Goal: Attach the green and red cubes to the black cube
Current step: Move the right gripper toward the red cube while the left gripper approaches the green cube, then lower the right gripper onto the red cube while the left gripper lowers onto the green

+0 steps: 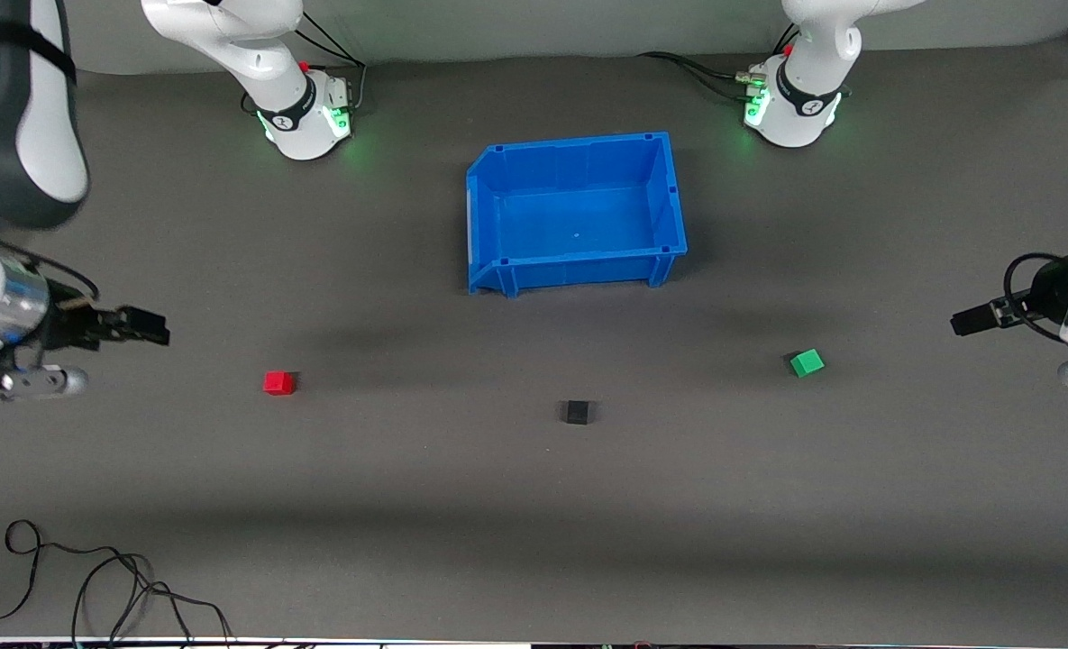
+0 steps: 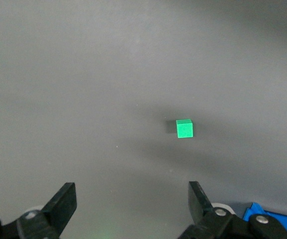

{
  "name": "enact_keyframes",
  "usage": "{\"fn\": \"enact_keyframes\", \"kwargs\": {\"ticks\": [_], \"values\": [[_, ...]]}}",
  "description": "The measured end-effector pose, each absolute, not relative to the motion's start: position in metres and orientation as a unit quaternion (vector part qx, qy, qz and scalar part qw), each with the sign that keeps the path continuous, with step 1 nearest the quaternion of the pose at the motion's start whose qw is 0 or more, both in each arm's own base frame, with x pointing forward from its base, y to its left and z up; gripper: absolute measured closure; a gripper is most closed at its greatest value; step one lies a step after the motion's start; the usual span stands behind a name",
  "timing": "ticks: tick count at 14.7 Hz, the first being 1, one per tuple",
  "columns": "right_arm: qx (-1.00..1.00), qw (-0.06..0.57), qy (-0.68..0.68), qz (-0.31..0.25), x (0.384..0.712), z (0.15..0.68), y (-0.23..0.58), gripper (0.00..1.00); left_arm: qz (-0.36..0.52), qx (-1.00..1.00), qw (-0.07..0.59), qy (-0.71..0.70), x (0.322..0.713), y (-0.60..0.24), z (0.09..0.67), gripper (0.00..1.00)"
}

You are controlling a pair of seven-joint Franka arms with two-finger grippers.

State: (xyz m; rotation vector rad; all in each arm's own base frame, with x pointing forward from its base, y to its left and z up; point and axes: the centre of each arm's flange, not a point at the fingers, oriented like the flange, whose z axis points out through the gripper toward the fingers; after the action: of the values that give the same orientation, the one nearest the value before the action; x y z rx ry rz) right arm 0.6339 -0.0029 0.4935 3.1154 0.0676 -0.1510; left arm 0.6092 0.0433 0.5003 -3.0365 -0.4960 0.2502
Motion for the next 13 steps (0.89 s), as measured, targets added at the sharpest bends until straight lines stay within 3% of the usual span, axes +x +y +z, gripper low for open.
{"fn": "enact_keyframes", "kwargs": {"ticks": [5,13], "values": [[0.998,0.012,0.024,-0.057,0.662,0.407,-0.002,0.00,0.074,-0.941,0.036,-0.327,0.615,0.058,0.449,0.00],[0.998,0.012,0.030,-0.057,0.659,0.288,0.002,0.00,0.059,-0.778,0.051,-0.624,0.590,0.030,0.316,0.01]]}}
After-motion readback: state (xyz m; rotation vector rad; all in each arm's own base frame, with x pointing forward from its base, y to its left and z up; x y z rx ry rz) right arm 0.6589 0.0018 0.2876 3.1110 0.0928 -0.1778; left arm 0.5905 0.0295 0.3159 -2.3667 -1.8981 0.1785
